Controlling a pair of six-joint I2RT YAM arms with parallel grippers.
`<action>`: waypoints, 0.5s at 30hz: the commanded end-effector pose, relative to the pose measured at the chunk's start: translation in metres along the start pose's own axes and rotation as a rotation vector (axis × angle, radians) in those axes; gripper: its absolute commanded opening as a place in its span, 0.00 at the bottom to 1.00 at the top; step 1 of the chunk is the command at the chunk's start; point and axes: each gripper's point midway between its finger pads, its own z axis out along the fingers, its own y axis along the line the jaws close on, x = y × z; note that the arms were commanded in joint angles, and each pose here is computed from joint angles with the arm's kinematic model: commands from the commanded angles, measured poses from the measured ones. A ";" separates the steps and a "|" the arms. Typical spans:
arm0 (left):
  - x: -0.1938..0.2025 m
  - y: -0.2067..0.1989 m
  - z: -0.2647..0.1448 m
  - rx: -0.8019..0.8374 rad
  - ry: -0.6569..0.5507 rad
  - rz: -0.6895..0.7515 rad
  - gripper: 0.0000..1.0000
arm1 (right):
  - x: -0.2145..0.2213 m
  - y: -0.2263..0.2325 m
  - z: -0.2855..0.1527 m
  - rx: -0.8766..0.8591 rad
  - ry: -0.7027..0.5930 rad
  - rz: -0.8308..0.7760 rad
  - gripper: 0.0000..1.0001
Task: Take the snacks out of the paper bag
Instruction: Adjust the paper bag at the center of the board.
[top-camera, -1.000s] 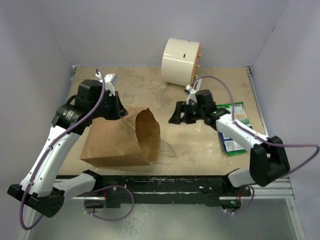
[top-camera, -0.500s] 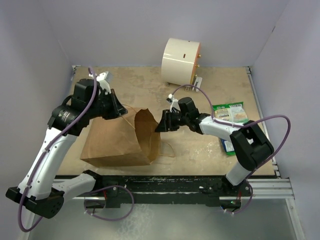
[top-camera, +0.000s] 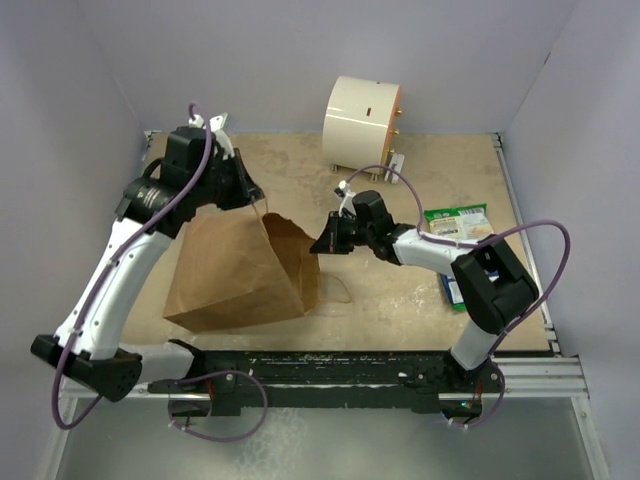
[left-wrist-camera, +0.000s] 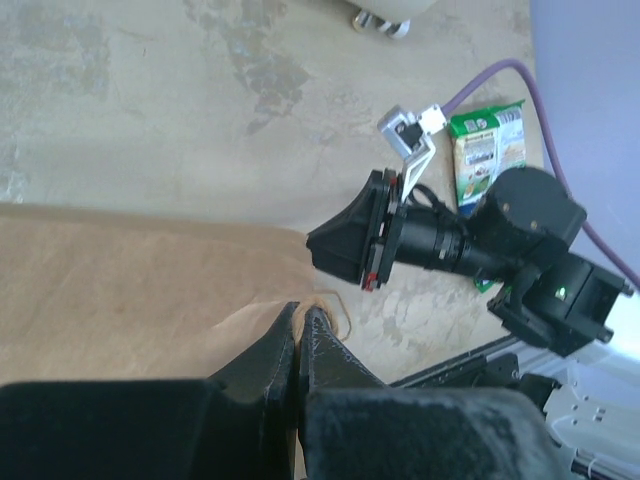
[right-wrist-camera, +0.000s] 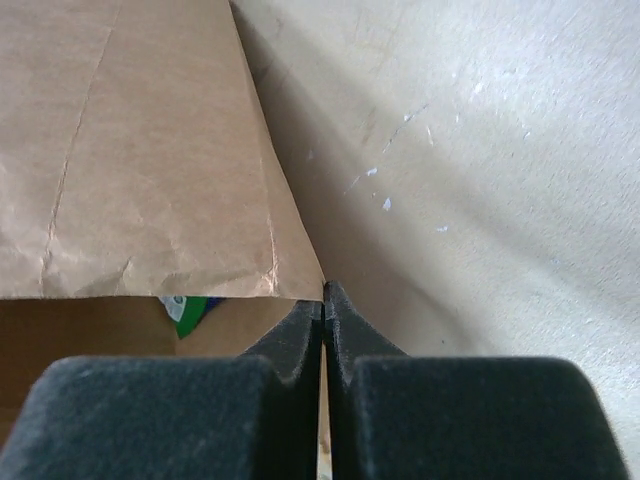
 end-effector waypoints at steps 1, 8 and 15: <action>-0.063 -0.029 0.012 0.054 -0.168 0.030 0.00 | -0.045 0.013 -0.003 0.045 -0.126 0.000 0.00; -0.102 -0.065 0.060 0.164 -0.180 0.122 0.00 | -0.081 -0.019 -0.026 0.164 -0.210 0.015 0.00; -0.096 -0.100 0.091 0.312 -0.091 0.225 0.00 | -0.063 -0.053 -0.056 0.242 -0.192 -0.009 0.00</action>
